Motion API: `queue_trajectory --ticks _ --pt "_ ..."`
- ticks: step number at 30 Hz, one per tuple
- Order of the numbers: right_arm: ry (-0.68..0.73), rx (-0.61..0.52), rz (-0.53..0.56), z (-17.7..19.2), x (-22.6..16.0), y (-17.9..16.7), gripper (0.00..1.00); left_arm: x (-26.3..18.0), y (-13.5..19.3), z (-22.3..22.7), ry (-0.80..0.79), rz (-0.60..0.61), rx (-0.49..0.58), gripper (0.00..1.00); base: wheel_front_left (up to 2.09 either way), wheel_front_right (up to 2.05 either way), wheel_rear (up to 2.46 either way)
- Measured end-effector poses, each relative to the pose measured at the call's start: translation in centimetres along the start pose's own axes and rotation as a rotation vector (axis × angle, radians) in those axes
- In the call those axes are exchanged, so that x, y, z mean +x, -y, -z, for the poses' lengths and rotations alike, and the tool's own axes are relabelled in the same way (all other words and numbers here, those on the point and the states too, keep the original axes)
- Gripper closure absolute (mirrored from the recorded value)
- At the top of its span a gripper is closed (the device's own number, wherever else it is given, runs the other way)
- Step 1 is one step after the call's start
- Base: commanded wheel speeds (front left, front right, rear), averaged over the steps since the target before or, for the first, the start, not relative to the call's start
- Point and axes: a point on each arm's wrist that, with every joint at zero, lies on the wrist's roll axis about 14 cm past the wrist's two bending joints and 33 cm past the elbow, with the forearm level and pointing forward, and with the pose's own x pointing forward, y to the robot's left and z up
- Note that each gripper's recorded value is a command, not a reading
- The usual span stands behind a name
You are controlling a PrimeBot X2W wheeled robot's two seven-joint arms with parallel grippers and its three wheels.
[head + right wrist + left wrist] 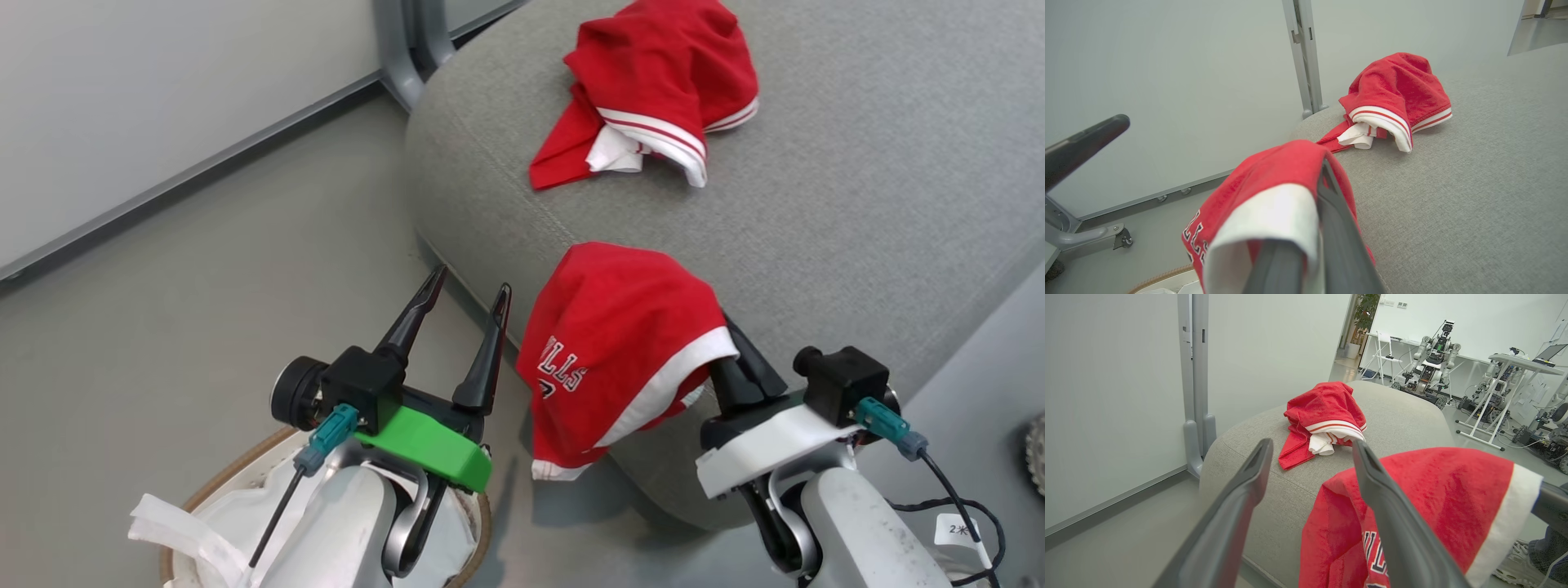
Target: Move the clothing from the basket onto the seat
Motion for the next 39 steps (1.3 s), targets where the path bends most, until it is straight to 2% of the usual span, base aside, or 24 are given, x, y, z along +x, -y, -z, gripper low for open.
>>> queue_trajectory --ticks 3,6,18,24,30,34,39 --pt "0.008 -0.043 0.036 -0.5 0.0 1.4 1.0 0.4 0.6 0.8 -0.014 0.026 -0.015 0.0 0.0 0.0 0.0" --pt "0.054 -0.117 0.03 -2.5 1.7 2.1 1.0 0.5 0.5 1.8 -0.033 0.034 -0.03 0.0 0.0 0.0 0.0" --pt "0.358 -0.568 -0.013 -17.4 11.0 5.3 1.0 0.2 -2.9 4.7 -0.077 -0.006 -0.07 0.0 0.0 0.0 0.0" --pt "0.413 -0.709 0.036 -20.9 15.0 6.9 1.0 0.3 -5.1 5.5 -0.076 -0.032 -0.077 0.0 0.0 0.0 0.0" --pt "0.276 -0.743 0.088 -16.3 18.8 9.6 1.0 -0.3 -7.7 7.0 -0.092 -0.077 -0.092 0.0 0.0 0.0 0.0" --pt "0.116 -0.697 0.1 -9.3 20.2 11.0 1.0 -1.0 -9.5 8.0 -0.104 -0.117 -0.101 0.0 0.0 0.0 0.0" --pt "-0.097 -0.635 0.097 0.2 19.7 12.0 1.0 -2.3 -11.9 9.0 -0.122 -0.18 -0.105 0.0 0.0 0.0 0.0"
